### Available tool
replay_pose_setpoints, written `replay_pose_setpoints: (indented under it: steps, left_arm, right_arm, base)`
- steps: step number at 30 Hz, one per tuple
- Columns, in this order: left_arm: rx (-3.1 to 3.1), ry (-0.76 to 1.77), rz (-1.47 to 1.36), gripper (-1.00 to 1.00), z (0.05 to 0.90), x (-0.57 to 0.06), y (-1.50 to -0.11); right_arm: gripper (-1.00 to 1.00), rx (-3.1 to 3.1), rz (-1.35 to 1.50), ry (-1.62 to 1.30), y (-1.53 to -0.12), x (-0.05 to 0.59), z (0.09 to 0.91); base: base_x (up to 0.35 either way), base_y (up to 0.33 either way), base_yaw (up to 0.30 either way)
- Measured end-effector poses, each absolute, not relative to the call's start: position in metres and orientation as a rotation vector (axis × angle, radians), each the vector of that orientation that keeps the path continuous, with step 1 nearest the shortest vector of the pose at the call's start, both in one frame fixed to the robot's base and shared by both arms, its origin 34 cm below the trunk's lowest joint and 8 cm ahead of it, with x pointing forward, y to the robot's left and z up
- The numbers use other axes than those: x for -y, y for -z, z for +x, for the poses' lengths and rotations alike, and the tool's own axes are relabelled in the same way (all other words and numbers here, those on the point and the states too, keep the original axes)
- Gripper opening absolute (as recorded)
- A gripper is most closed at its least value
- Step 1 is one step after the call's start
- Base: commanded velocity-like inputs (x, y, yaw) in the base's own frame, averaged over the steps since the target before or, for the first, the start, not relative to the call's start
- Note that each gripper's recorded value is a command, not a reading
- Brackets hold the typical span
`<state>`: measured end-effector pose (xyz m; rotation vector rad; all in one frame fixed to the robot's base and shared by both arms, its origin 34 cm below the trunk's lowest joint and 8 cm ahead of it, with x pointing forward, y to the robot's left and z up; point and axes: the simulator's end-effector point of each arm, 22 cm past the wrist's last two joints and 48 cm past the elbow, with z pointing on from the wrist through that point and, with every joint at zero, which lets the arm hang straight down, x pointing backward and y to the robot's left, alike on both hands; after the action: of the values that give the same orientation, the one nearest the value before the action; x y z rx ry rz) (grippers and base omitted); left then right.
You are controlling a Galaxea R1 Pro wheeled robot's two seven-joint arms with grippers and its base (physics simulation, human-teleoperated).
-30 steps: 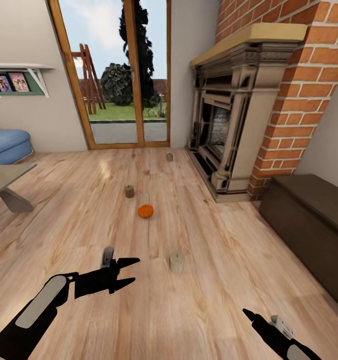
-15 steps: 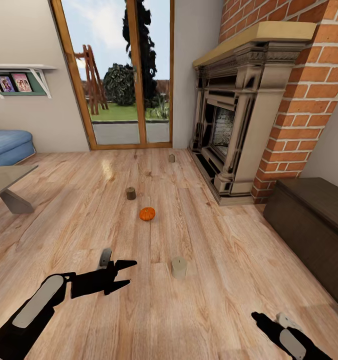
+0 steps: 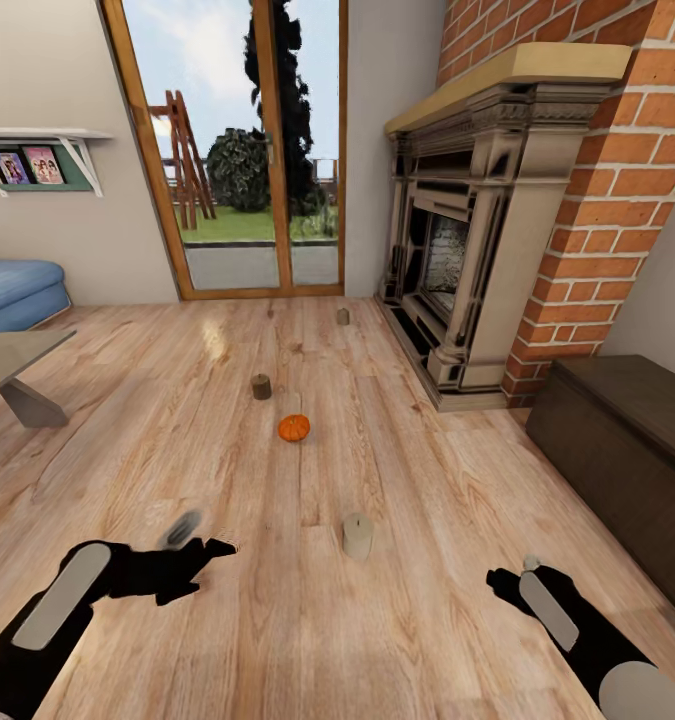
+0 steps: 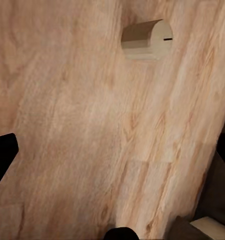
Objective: Place each of the two pumpkins and all three candles from the living room inside a cabinet in the living room (use any cabinet), then make sure every cabinet is closed, and position the cauldron so it is next to a table in the living room.
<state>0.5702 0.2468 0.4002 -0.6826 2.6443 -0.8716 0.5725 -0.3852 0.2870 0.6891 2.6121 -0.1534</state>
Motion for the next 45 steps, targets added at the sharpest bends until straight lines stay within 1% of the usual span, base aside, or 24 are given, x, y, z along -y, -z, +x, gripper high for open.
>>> replay_pose_setpoints:
  steps: [4, 6, 17, 22, 28, 33, 38, 42, 45]
  left_arm:
    - [-2.677, 0.716, -0.684, 1.0, 0.568, -0.268, -0.39]
    - [-2.678, 0.658, -0.684, 1.0, 0.57, -0.279, -0.389]
    - [-2.652, 0.655, -0.713, 1.0, 0.574, -0.288, -0.393]
    - [-2.65, 0.656, -0.717, 1.0, 0.575, -0.289, -0.393]
    - [-2.647, 0.656, -0.721, 1.0, 0.575, -0.29, -0.394]
    - [-2.646, 0.656, -0.721, 1.0, 0.575, -0.291, -0.394]
    - [-2.634, 0.662, -0.711, 1.0, 0.578, -0.292, -0.399]
    - [-2.551, 0.656, -0.612, 1.0, 0.593, -0.304, -0.443]
    - [-2.511, 0.651, -0.587, 1.0, 0.589, -0.311, -0.46]
  right_arm:
    - [1.0, -2.606, 0.607, 0.158, -0.298, 0.373, 0.586]
    - [1.0, -2.623, 0.572, 0.155, -0.301, 0.356, 0.588]
    - [1.0, -2.649, 0.483, 0.154, -0.297, 0.333, 0.587]
    - [1.0, -2.645, 0.482, 0.15, -0.298, 0.33, 0.588]
    - [1.0, -2.661, 0.448, 0.103, -0.295, 0.295, 0.589]
    - [1.0, -2.715, 0.329, 0.08, -0.293, 0.249, 0.584]
    - [1.0, -2.749, 0.287, 0.068, -0.291, 0.234, 0.579]
    - [1.0, -2.754, 0.282, 0.064, -0.291, 0.232, 0.579]
    - [1.0, -2.755, 0.283, 0.06, -0.291, 0.231, 0.579]
  base:
    - [0.0, 0.0, 0.0]
    - [0.016, 0.0, 0.0]
    - [0.26, 0.0, 0.0]
    - [0.104, 0.028, 0.0]
    - [0.198, 0.184, 0.0]
    - [0.205, 0.186, 0.0]
    - [0.052, 0.037, 0.0]
    - [0.005, 0.004, 0.0]
    - [0.0, 0.0, 0.0]
